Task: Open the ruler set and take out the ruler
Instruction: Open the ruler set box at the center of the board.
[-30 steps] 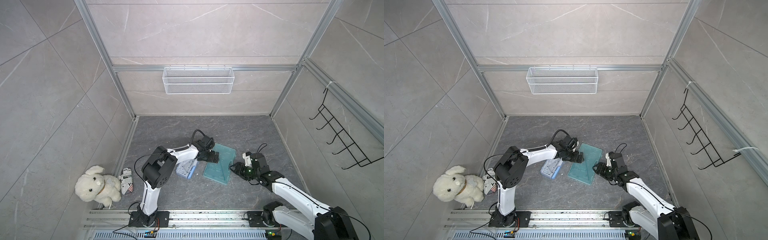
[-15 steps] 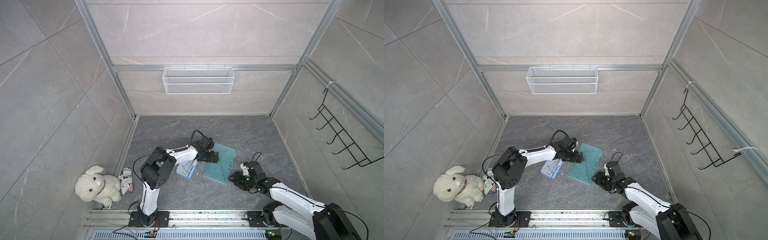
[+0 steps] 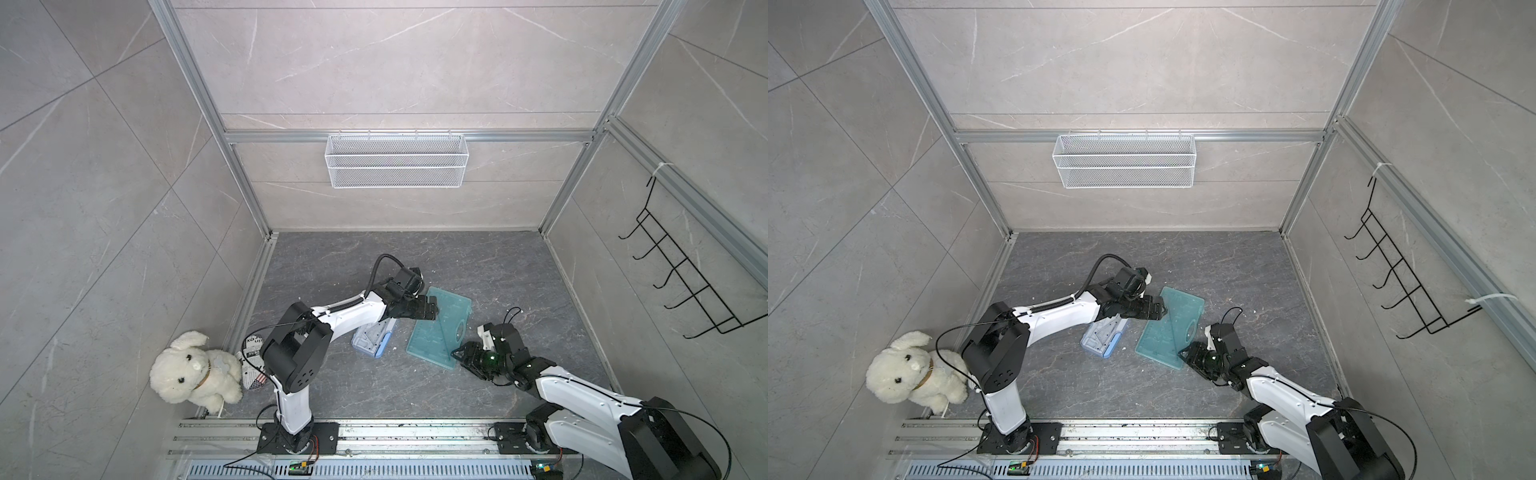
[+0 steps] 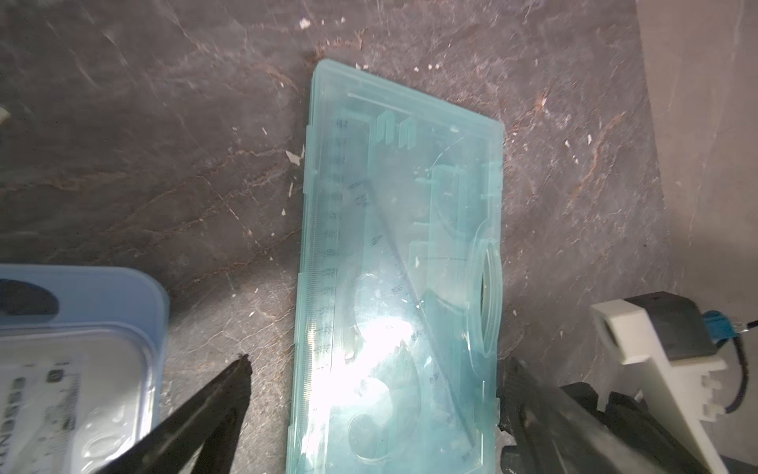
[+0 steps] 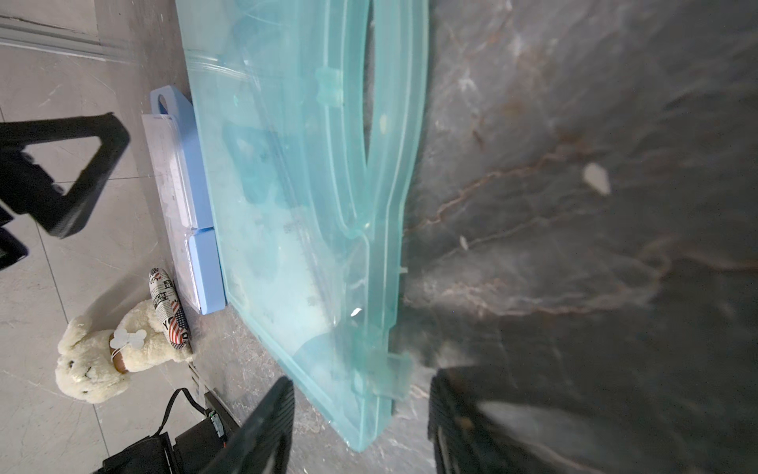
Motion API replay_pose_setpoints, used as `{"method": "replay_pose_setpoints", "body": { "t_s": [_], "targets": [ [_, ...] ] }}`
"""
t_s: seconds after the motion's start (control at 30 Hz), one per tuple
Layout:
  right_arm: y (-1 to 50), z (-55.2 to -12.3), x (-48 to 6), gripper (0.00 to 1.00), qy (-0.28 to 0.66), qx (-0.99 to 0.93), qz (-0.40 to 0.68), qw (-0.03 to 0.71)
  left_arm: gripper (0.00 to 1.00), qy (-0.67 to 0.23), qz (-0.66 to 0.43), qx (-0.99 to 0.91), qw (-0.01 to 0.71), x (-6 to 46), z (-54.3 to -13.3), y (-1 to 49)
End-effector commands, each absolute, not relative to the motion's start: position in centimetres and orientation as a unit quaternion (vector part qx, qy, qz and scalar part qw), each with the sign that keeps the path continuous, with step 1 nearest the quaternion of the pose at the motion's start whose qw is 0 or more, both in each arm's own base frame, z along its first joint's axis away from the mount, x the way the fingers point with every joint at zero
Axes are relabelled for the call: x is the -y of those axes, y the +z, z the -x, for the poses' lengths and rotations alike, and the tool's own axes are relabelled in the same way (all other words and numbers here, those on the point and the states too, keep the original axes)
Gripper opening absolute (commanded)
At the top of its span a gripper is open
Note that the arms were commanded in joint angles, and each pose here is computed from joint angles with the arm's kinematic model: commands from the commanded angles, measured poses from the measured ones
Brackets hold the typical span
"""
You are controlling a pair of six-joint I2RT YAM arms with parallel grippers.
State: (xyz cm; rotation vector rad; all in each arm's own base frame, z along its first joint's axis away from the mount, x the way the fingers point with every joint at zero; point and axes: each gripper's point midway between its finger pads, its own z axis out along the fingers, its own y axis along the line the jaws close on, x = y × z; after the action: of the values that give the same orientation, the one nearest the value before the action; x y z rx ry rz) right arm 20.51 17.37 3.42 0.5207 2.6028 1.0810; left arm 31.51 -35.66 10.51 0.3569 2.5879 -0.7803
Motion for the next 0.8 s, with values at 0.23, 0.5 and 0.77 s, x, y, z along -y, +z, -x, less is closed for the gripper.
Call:
{"method": "replay_pose_setpoints", "body": {
  "t_s": [0.23, 0.5, 0.77],
  "targets": [
    [3.2, -20.7, -18.3, 0.55, 0.401, -0.886, -0.188, 0.137, 0.98, -0.276, -0.106, -0.915, 0.273, 32.7, -31.9, 16.5],
    [5.1, -21.1, -18.5, 0.55, 0.423, -0.871, -0.184, 0.166, 0.99, -0.266, -0.097, -0.92, 0.27, 31.5, -31.3, 16.0],
    [7.9, -21.5, -18.4, 0.55, 0.43, -0.865, -0.173, 0.191, 0.99, -0.265, -0.095, -0.922, 0.268, 31.4, -31.2, 15.7]
  ]
}}
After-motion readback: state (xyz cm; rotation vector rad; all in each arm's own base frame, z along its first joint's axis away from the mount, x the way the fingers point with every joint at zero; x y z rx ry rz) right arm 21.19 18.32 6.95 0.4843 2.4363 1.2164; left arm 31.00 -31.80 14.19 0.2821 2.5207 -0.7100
